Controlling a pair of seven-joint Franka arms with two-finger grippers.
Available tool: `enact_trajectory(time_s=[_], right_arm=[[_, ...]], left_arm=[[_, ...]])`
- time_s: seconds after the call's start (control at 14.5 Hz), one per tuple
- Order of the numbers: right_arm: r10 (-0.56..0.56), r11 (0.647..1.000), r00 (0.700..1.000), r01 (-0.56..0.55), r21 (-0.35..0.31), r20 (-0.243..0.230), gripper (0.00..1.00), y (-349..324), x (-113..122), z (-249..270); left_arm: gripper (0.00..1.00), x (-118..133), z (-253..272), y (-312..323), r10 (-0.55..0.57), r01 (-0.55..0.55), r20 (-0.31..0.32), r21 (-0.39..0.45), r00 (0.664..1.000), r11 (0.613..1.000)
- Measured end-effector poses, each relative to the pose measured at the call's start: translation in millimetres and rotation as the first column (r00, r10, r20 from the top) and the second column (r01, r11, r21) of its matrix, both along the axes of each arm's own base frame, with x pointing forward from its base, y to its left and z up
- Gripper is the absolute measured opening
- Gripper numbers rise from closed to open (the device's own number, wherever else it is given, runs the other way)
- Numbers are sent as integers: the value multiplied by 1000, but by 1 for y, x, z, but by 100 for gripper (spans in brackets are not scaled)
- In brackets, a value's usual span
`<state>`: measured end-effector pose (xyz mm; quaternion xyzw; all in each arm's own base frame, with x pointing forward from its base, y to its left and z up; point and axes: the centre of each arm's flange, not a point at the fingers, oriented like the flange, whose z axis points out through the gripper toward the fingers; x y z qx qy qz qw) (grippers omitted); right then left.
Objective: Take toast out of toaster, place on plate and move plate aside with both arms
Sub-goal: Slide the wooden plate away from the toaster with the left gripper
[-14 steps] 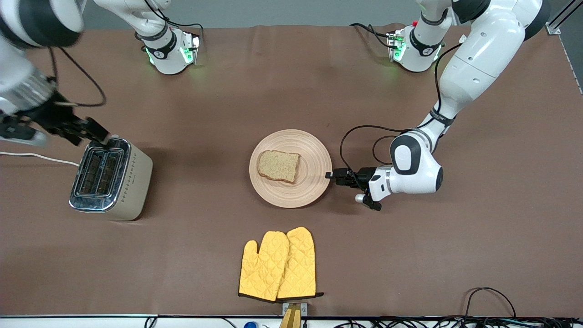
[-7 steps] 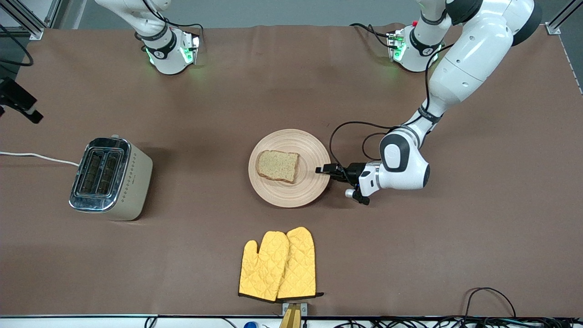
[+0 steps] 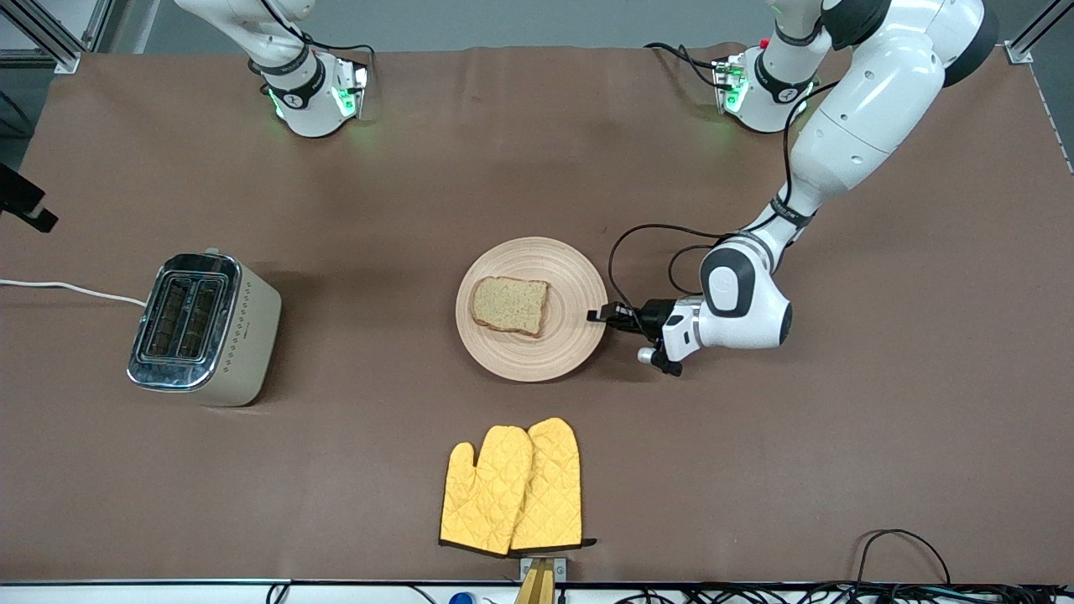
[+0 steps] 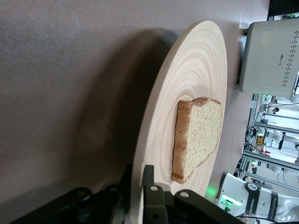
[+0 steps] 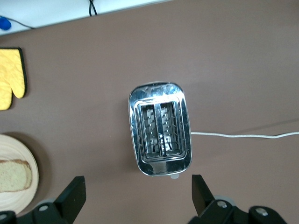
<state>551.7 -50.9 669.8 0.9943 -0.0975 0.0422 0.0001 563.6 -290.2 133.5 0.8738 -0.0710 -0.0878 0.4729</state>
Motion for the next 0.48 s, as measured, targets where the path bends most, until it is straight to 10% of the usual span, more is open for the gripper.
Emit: enact_trajectory(time_s=[0.48], right_arm=[[0,1000,994,-2,-22,-108,100,8,0,-18]], left_arm=[[10,40,44,56,48,-48,-3,-84,999,995]])
